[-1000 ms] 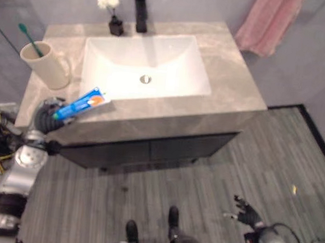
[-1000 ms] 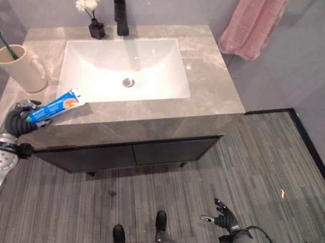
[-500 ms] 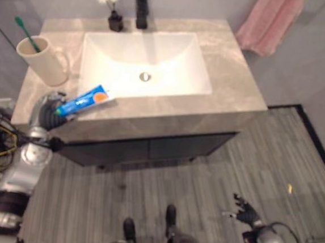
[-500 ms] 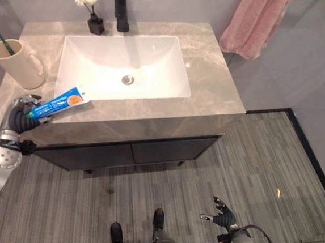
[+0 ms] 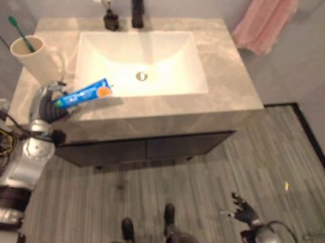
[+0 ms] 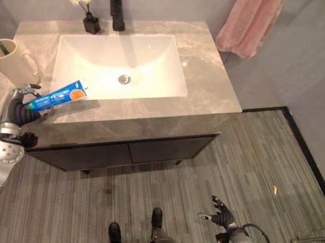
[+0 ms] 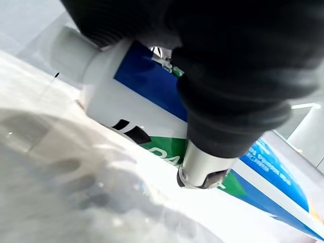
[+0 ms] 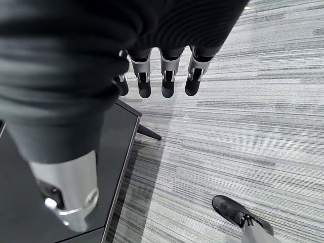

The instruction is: Put brush and paste in cup on sink, flatten towel.

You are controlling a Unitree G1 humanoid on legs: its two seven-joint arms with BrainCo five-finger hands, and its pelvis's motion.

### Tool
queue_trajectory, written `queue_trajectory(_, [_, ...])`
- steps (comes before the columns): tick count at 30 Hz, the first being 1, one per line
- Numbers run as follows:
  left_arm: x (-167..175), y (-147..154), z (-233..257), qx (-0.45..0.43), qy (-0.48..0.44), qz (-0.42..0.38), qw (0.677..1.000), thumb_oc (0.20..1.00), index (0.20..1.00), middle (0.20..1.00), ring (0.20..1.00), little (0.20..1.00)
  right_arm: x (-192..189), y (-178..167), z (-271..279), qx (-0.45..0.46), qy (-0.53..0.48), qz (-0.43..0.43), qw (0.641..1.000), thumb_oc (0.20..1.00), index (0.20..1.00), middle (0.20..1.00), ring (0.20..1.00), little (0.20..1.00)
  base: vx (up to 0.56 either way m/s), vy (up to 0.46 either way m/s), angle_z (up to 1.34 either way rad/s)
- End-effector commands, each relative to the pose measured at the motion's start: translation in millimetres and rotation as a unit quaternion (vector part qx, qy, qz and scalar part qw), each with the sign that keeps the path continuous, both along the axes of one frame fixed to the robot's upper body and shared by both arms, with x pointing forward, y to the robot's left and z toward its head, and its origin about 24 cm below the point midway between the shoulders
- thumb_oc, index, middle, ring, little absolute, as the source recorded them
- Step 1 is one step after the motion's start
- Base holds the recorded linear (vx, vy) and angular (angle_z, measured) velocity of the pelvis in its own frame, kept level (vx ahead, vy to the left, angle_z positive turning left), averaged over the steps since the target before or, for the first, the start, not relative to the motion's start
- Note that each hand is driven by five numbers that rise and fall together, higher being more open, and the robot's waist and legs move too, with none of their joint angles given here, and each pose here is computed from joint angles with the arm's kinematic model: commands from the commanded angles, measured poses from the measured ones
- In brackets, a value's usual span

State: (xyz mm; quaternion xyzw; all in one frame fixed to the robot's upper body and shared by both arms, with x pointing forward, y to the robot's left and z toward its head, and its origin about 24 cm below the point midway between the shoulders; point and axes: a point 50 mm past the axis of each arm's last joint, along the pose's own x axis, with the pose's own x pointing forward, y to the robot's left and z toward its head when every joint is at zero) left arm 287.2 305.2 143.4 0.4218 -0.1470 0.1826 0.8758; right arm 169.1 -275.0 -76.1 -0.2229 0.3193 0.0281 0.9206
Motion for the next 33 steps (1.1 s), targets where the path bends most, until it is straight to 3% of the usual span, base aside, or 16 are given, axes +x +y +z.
queue_trajectory(1, [3.1,0.8,52.2,0.025,-0.126,0.007,0.992,0.200,0.200,0.200,0.200,0.200,6.5,5.6,9.5,0.013,-0.040,0.007,0.999,1.000,1.000,1.000,1.000,1.000,0.00,0.000,0.00])
queue_trajectory(5, [1.9,-7.1,63.7,0.029,-0.152,-0.008,0.988,0.200,0.200,0.200,0.200,0.200,13.3,5.2,18.3,0.036,-0.071,-0.014,0.997,1.000,1.000,1.000,1.000,1.000,0.00,-0.006,-0.03])
queue_trajectory(11, [3.6,-14.5,88.5,0.060,-0.179,-0.029,0.981,0.200,0.200,0.200,0.200,0.200,40.2,-11.8,75.8,0.049,-0.216,-0.050,0.974,1.000,1.000,1.000,1.000,1.000,0.00,-0.006,-0.03])
queue_trajectory(16, [5.8,-21.4,101.7,0.077,-0.188,-0.048,0.978,0.200,0.200,0.200,0.200,0.200,60.6,-18.2,136.8,0.054,-0.351,-0.054,0.933,1.000,1.000,1.000,1.000,1.000,0.00,-0.001,0.01])
queue_trajectory(18, [8.1,-21.8,106.1,0.074,-0.182,-0.055,0.979,0.200,0.200,0.200,0.200,0.200,76.6,-6.3,177.9,0.066,-0.425,-0.011,0.903,1.000,1.000,1.000,1.000,1.000,0.00,0.000,0.00])
queue_trajectory(21, [10.9,-23.6,107.9,0.062,-0.183,-0.062,0.979,0.200,0.200,0.200,0.200,0.200,86.5,0.4,197.7,0.075,-0.460,0.005,0.885,1.000,1.000,1.000,1.000,1.000,0.00,0.000,-0.01])
queue_trajectory(23, [15.1,-28.1,116.2,0.059,-0.190,-0.073,0.977,0.200,0.200,0.200,0.200,0.200,106.9,25.0,226.6,0.109,-0.502,0.059,0.856,1.000,1.000,1.000,1.000,1.000,-0.01,0.000,-0.03])
queue_trajectory(29, [25.8,-39.5,131.1,0.064,-0.196,-0.092,0.974,0.200,0.200,0.200,0.200,0.200,140.7,69.8,238.8,0.228,-0.498,0.089,0.832,1.000,1.000,1.000,1.000,1.000,-0.01,0.000,-0.03])
queue_trajectory(31, [33.6,-45.5,137.1,0.056,-0.197,-0.096,0.974,0.200,0.200,0.200,0.200,0.200,162.6,113.7,234.1,0.367,-0.457,0.080,0.806,1.000,1.000,1.000,1.000,1.000,-0.01,-0.002,0.02])
queue_trajectory(33, [34.7,-46.2,141.5,0.055,-0.200,-0.097,0.973,0.200,0.200,0.200,0.200,0.200,166.5,127.2,234.6,0.400,-0.441,0.089,0.799,1.000,1.000,1.000,1.000,1.000,-0.02,-0.010,0.01])
